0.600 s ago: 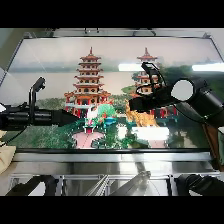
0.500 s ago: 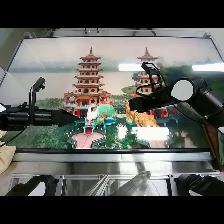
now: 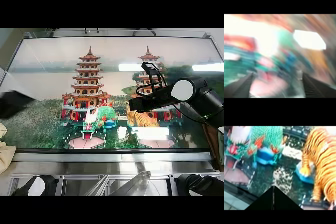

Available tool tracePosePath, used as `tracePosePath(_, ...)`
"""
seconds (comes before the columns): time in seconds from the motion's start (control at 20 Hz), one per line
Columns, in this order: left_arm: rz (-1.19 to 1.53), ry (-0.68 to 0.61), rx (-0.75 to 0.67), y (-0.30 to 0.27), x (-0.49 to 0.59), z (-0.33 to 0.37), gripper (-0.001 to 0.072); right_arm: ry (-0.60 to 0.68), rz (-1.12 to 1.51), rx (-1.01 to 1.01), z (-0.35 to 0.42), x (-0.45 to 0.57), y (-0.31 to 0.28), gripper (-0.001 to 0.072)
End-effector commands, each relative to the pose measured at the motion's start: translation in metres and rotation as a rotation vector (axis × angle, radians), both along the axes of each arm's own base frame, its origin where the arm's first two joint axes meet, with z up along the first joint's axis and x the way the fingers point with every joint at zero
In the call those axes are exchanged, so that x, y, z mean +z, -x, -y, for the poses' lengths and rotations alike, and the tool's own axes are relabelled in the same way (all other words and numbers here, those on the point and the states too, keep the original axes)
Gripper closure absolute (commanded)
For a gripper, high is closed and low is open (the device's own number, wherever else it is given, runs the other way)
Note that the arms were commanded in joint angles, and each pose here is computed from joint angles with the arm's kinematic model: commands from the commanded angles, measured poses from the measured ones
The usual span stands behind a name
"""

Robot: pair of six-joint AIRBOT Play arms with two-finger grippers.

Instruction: Fold the shirts.

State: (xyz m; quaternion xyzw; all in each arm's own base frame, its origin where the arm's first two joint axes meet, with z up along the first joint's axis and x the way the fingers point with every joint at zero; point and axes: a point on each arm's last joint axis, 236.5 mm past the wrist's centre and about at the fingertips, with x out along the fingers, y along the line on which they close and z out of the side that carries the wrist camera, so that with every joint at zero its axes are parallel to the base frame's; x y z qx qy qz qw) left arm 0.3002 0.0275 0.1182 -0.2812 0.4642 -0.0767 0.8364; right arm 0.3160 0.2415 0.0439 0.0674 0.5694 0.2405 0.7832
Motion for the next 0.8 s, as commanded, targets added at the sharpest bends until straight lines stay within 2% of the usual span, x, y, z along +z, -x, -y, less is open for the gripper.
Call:
tracePosePath(0.0,-0.011,-0.209,0.484,0.036,0.021,-0.143,-0.0013,0.0,-0.002,0.0,0.0,0.0,0.0,0.0689)
tracePosePath(0.15,-0.132,-0.18,0.639,0.074,-0.011,-0.197,-0.0013,0.0,-0.002,0.0,0.0,0.0,0.0,0.0689)
tracePosePath(0.3,-0.318,-0.214,0.768,0.133,-0.05,-0.245,-0.0013,0.0,-0.002,0.0,0.0,0.0,0.0,0.0689)
tracePosePath(0.4,-0.405,-0.241,0.806,0.164,-0.07,-0.268,-0.0013,0.001,-0.001,0.0,0.0,0.0,0.0,0.0688)
tracePosePath(0.55,-0.455,-0.241,0.846,0.182,-0.093,-0.29,-0.0013,0.0,-0.002,0.0,0.0,0.0,0.0,0.0689)
tracePosePath(0.75,-0.595,-0.296,0.816,0.209,-0.125,-0.308,0.0003,0.001,-0.002,0.0,0.0,-0.001,0.0,0.0689)
